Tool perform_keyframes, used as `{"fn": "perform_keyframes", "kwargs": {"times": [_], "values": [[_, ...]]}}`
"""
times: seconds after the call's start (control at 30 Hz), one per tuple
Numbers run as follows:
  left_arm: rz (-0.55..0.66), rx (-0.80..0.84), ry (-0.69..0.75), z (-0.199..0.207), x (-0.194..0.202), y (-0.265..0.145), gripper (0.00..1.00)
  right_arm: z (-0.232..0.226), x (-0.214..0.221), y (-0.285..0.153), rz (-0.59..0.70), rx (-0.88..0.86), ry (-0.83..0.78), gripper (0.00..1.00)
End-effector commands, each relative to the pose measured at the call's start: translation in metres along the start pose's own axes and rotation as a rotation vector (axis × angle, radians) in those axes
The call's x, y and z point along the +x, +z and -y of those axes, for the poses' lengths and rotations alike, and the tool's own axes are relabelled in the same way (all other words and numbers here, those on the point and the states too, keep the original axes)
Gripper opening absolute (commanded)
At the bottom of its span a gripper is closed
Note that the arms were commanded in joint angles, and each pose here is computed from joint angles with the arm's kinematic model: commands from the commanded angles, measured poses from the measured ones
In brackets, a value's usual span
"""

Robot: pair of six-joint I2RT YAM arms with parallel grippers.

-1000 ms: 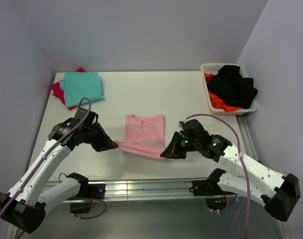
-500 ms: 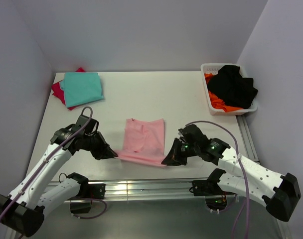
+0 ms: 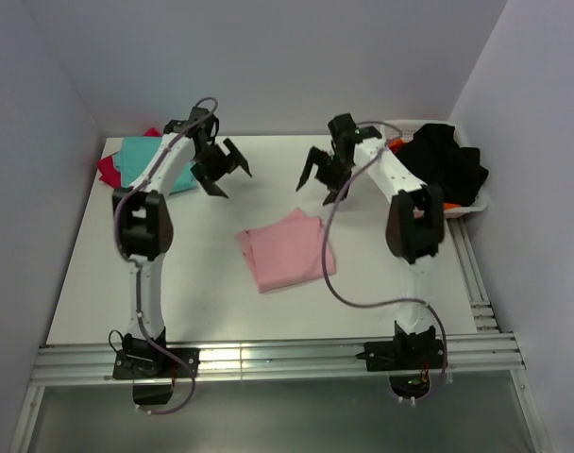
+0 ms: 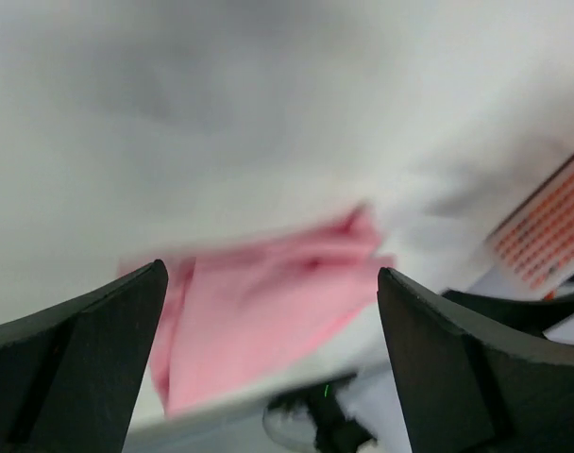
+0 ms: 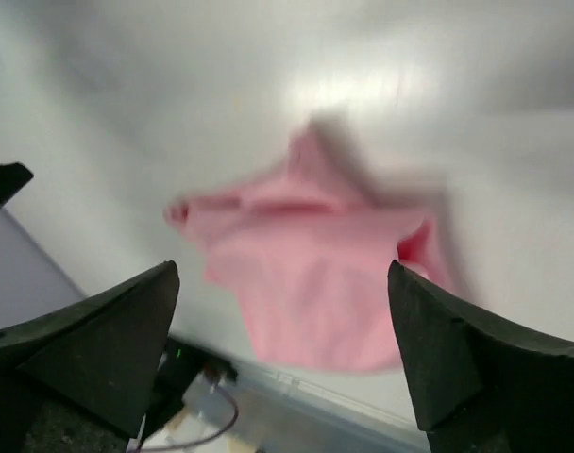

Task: Fold and stack the t-shirts
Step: Fold the tshirt

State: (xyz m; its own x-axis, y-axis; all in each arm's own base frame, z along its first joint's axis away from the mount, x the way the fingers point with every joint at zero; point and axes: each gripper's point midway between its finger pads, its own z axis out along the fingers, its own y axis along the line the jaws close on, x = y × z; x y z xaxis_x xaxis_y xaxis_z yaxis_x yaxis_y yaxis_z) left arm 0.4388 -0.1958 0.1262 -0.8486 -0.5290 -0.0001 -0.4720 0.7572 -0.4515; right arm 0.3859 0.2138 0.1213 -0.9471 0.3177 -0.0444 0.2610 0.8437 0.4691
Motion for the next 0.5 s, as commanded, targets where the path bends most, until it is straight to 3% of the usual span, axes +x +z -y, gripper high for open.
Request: {"fn": "perform_keyframes", "kwargs": {"times": [0.0,0.07,0.1,0.13,0.17,0.2,0.27,0.4,0.47], "values": [[-0.025,-0.031,0.057,0.005,-0.035,0.000,0.99,0.004,-0.052,-0.032,0.025,0.118,-0.123,1.00],[0.027,-0.023,0.053,0.006,-0.038,-0.020,1.00,-0.003,-0.052,-0.050,0.044,0.084,-0.133,1.00],[0.098,0.023,0.075,0.014,-0.047,-0.025,1.00,0.013,-0.032,-0.036,-0.021,0.104,-0.108,1.00],[0.043,-0.058,0.028,-0.024,-0.027,-0.005,0.99,0.014,-0.021,-0.035,-0.026,0.072,-0.108,1.00],[0.145,-0.020,0.041,-0.020,-0.025,-0.041,1.00,-0.007,-0.021,-0.056,0.074,-0.046,-0.152,1.00],[0.137,-0.062,0.012,-0.050,-0.015,-0.029,0.99,0.023,0.007,-0.034,0.002,-0.008,-0.112,1.00],[0.234,-0.032,0.017,-0.056,-0.003,-0.064,1.00,0.023,0.023,-0.040,0.034,-0.076,-0.130,1.00],[0.236,-0.075,0.042,-0.095,0.057,-0.068,1.00,0.067,0.076,-0.017,-0.041,-0.048,-0.098,1.00],[0.264,-0.018,0.049,-0.094,0.077,-0.077,0.99,0.082,0.088,-0.016,-0.031,-0.024,-0.101,1.00]]}}
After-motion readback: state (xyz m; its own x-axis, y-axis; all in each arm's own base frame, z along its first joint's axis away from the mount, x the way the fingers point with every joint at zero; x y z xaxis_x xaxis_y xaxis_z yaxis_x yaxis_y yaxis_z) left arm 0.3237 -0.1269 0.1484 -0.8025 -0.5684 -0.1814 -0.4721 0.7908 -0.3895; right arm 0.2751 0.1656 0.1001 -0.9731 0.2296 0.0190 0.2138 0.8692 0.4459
